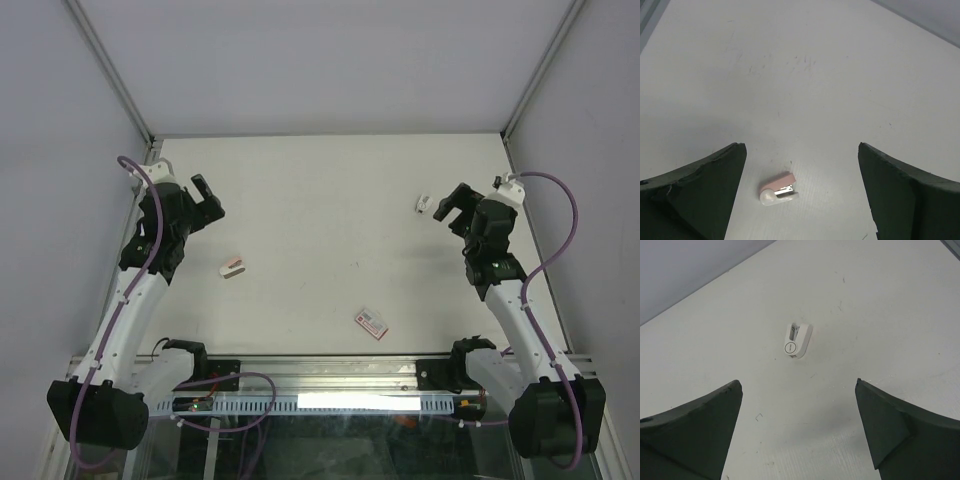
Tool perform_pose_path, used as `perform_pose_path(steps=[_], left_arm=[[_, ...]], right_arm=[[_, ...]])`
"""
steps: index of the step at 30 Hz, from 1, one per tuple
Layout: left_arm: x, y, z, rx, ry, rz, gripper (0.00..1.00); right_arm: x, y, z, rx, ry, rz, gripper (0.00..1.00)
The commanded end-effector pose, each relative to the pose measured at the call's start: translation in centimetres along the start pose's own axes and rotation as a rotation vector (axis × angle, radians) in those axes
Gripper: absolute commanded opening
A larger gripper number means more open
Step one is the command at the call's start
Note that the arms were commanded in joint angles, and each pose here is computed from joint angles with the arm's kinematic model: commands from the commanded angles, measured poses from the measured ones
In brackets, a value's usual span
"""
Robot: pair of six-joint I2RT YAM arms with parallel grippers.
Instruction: Load the staples into the stapler
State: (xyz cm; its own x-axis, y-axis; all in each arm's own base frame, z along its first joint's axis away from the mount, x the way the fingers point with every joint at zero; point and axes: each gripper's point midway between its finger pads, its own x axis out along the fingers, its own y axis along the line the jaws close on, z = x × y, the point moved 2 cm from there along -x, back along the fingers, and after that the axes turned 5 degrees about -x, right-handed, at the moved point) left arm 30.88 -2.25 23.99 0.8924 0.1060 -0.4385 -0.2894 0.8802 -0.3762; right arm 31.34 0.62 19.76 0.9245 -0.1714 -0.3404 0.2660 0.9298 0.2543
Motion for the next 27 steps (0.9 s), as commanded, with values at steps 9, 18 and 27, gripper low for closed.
perform_pose_path(steps=[9, 18, 27], left_arm=[[-0.5, -1.9, -1.4, 0.013, 0.047, -0.155, 0.99], [-0.3, -3.3, -3.6, 0.056, 0.146, -0.277, 0.99], [-0.4, -4.1, -6.1, -0.058, 0.225, -0.344, 0.99]], right_arm=[[-1.4, 3.3, 1.0, -0.037, -0.026, 0.233, 0.99], [-5.0, 9.7, -5.7, -0.006, 0.348, 0.602, 0.89], [-7.8, 11.2, -13.6, -0.099, 0.604, 0.528, 0.83]])
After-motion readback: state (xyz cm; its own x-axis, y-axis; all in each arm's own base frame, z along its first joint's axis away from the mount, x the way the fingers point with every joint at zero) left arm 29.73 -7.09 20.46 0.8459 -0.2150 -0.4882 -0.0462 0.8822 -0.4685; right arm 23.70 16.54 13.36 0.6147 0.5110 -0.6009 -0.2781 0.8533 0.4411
